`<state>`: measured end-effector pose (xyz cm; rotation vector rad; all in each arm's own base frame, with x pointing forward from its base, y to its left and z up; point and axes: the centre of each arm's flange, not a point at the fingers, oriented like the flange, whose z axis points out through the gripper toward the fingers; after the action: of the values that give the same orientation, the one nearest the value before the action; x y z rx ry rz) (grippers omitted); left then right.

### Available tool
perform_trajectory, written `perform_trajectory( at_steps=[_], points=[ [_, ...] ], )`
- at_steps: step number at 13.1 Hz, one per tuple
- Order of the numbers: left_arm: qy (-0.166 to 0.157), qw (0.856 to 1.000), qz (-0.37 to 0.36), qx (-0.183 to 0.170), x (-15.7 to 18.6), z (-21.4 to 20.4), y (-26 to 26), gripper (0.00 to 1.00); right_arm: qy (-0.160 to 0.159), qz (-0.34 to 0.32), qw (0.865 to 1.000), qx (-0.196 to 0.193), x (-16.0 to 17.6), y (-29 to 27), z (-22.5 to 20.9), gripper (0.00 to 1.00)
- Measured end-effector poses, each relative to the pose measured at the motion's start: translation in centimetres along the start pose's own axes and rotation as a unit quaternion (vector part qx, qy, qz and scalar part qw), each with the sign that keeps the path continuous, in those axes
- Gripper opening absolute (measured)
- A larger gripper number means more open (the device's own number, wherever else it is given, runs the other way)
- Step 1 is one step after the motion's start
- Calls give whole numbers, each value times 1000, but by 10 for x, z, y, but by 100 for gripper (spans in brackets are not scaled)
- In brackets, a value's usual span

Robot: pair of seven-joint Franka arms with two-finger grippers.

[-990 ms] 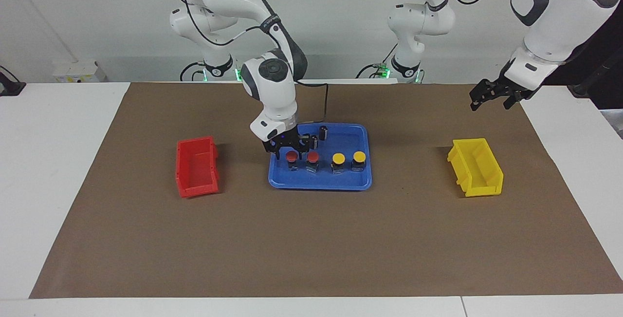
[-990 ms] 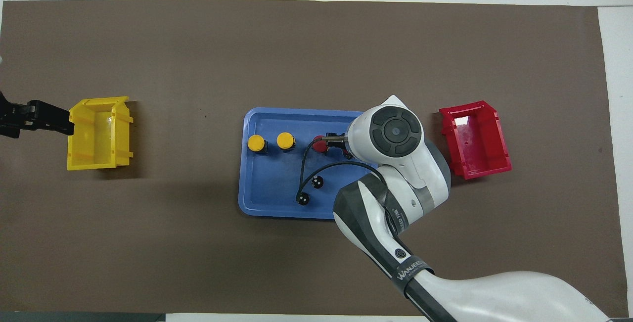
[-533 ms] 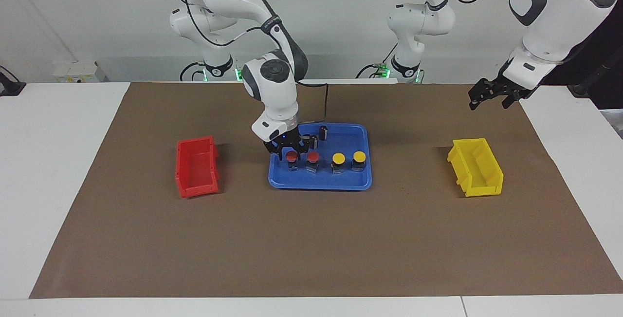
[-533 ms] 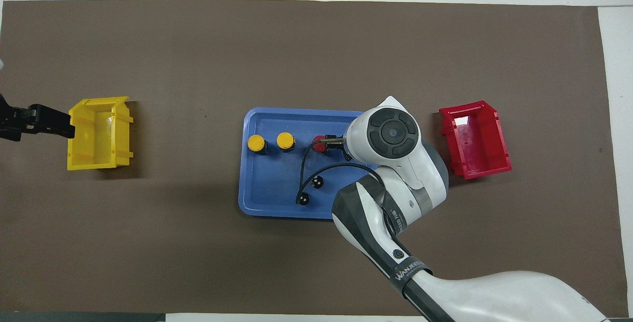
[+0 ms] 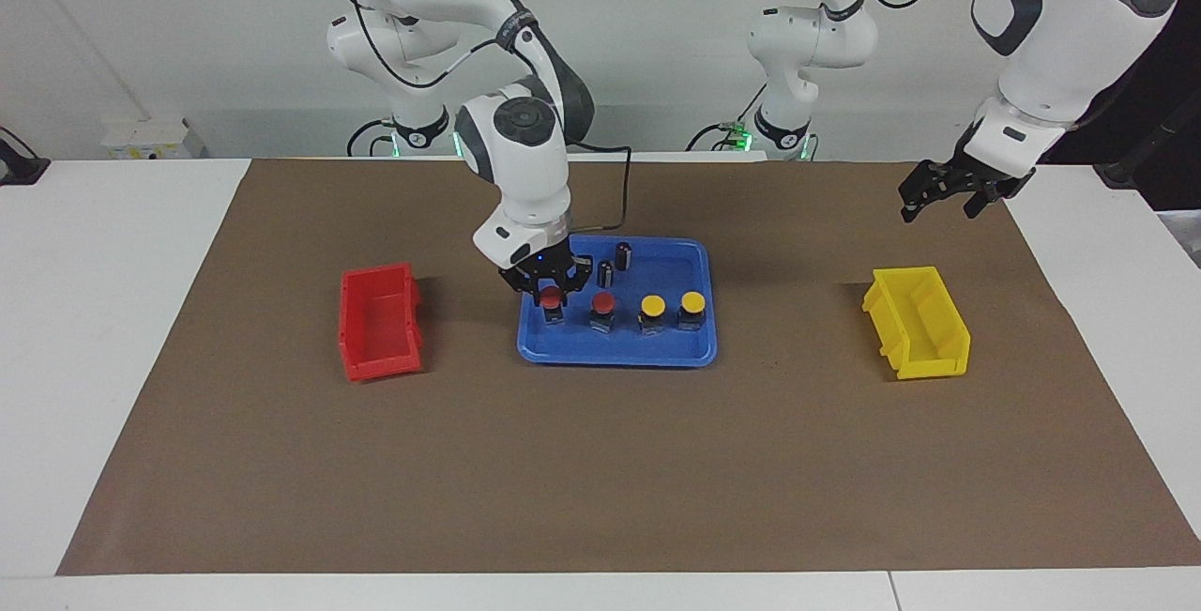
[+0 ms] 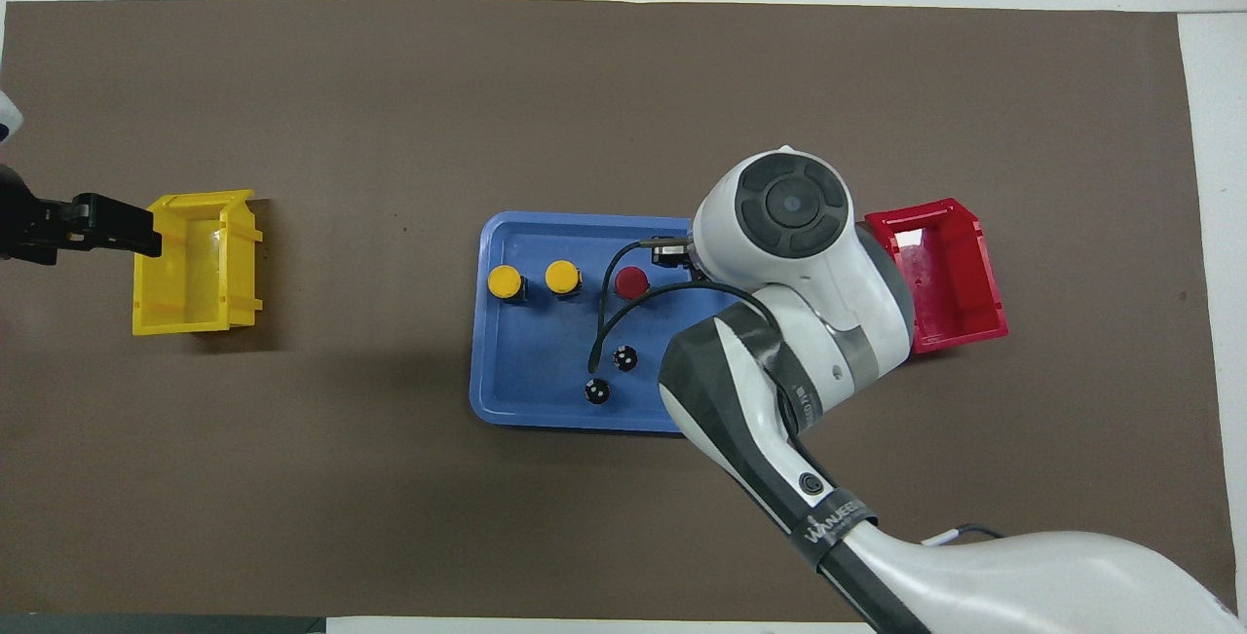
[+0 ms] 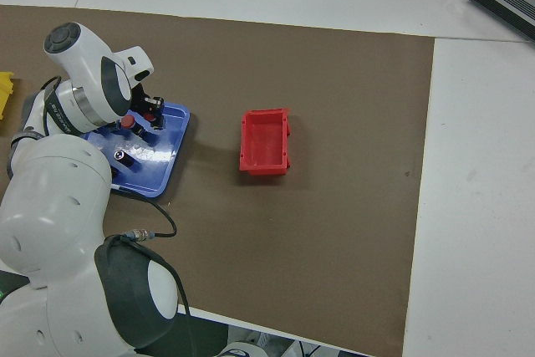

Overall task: Sort red and yellow buttons by color
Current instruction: 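Drop the red button into the red bin while the left gripper reaches the yellow button, then grasp the yellow button nearest the yellow bin with the left gripper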

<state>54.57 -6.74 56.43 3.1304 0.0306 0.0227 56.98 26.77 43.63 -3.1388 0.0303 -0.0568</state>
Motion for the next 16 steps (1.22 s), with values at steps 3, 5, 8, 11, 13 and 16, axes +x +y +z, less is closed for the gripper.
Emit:
perform_trajectory(
  at_steps=[3,5,8,11,13,16],
  points=[
    [19,1000,-2,-6,-15,48,104,100,-27,-44,999,-18,13,117,-55,41],
    [17,1000,16,-5,-25,90,154,100,-33,-70,997,-19,8,198,-67,41],
    [16,999,28,-17,-30,146,209,100,-38,-67,997,-18,-6,255,-42,41],
    [19,999,36,-23,-32,177,235,100,-14,-63,998,-14,-17,259,-4,41],
    [17,999,39,-23,-35,184,244,100,0,-60,998,-7,-22,256,13,41],
    [11,999,43,-19,-40,193,249,100,1,-60,998,-6,-35,256,38,41]
  ],
)
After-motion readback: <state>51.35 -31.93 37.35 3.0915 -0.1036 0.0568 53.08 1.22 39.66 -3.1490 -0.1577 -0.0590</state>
